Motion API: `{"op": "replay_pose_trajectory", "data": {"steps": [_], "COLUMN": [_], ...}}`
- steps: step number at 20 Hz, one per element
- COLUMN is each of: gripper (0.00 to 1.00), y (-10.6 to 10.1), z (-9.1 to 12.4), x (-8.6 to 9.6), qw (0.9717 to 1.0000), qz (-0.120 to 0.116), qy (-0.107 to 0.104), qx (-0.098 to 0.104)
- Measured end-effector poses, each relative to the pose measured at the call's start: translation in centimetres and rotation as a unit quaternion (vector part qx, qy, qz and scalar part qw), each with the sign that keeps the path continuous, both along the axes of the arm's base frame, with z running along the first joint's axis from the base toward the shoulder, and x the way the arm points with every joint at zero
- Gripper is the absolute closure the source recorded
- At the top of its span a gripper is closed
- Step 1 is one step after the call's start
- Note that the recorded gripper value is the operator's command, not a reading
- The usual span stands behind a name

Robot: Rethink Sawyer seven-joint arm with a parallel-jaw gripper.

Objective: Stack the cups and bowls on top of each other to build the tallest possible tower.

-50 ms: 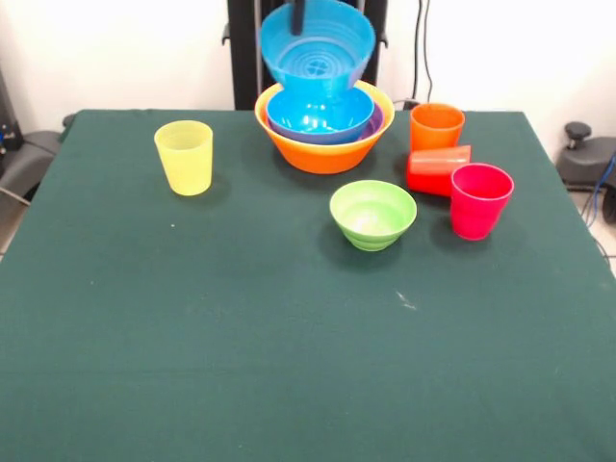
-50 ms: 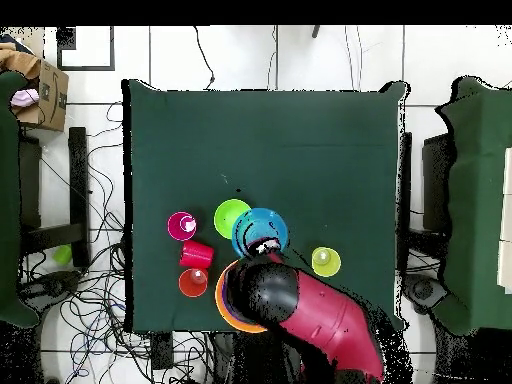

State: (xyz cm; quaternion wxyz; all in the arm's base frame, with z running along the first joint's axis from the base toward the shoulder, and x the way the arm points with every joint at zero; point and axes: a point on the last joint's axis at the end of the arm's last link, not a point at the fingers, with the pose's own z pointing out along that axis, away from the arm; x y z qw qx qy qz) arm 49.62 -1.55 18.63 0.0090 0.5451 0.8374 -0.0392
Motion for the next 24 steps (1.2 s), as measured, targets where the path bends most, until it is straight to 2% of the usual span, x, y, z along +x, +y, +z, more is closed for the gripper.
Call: {"op": "replay_pose_trajectory", "data": {"steps": [6,10,12,17,24], "gripper": [1.0,1.0,1.0,1.0,1.0], "y": [1.6,0.8,-0.3,-2.3,-2.3], "z": [-1.1,-1.5,-1.7,-2.6,-3.6], "x": [-2.9,-4.9,-6.0,-7.8,-8.6], "qw": [0.9993,0.9987,0.9985,0.9984,0.9978], "qz": [0.027,0.03,0.028,0.034,0.058], "qy": [0.024,0.039,0.045,0.044,0.032], "qx": [0.012,0.017,0.017,0.007,-0.004]}}
